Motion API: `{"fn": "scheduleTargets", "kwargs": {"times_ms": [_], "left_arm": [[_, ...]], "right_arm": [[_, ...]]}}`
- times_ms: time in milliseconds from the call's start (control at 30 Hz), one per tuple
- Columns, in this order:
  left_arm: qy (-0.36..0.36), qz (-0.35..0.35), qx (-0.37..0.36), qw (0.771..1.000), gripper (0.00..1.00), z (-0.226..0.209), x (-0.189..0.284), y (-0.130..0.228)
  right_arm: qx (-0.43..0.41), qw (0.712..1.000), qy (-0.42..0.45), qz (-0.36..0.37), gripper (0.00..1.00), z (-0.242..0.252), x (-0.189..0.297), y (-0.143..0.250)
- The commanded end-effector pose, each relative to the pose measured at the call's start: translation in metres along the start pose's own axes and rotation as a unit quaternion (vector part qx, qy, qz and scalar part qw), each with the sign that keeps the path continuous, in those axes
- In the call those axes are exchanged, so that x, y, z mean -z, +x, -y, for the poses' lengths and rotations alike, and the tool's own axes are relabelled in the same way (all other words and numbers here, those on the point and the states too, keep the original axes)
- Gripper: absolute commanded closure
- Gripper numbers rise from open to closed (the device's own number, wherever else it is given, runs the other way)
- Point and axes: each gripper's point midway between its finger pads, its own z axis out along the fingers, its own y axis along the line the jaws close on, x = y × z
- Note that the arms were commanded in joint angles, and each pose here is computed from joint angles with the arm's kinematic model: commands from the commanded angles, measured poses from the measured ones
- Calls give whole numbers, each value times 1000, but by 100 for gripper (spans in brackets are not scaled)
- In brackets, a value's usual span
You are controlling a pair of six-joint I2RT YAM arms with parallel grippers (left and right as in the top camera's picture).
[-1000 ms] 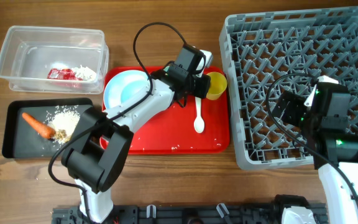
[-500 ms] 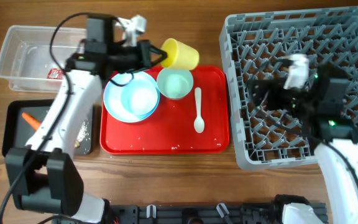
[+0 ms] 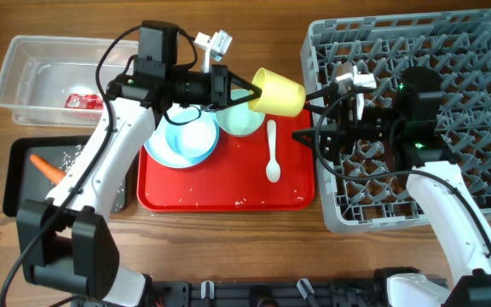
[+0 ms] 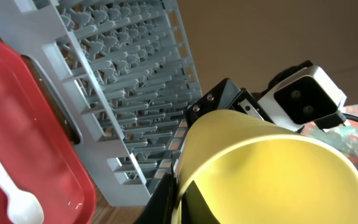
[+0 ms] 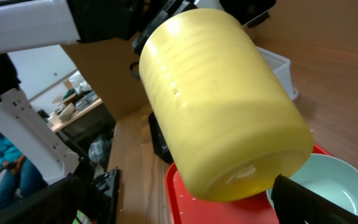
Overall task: Sort waste into correct bins and load items into the dishwasher rack
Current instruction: 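Pass the yellow cup from the left gripper to the right gripper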
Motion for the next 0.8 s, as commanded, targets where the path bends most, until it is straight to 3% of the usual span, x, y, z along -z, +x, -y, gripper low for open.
{"fn": "scheduleTargets", "kwargs": {"times_ms": [0, 267, 333, 533, 767], "left_arm": [[26, -34, 0, 999, 96, 20, -19, 15], [19, -7, 13, 1000, 96, 11, -1, 1], [19, -7, 13, 1000, 96, 10, -1, 0], [20, -11, 13, 1000, 96, 12, -4, 2], [24, -34, 4, 999, 96, 21, -21, 15]], "right_arm": [[8, 1000, -10, -4, 0, -4, -9, -4], [-32, 991, 128, 7, 0, 43, -2, -4], [-21, 992, 127, 11, 0, 43, -2, -8], [32, 995, 95, 27, 0, 30, -5, -23], [69, 997, -27, 15, 0, -13, -8, -22]]}}
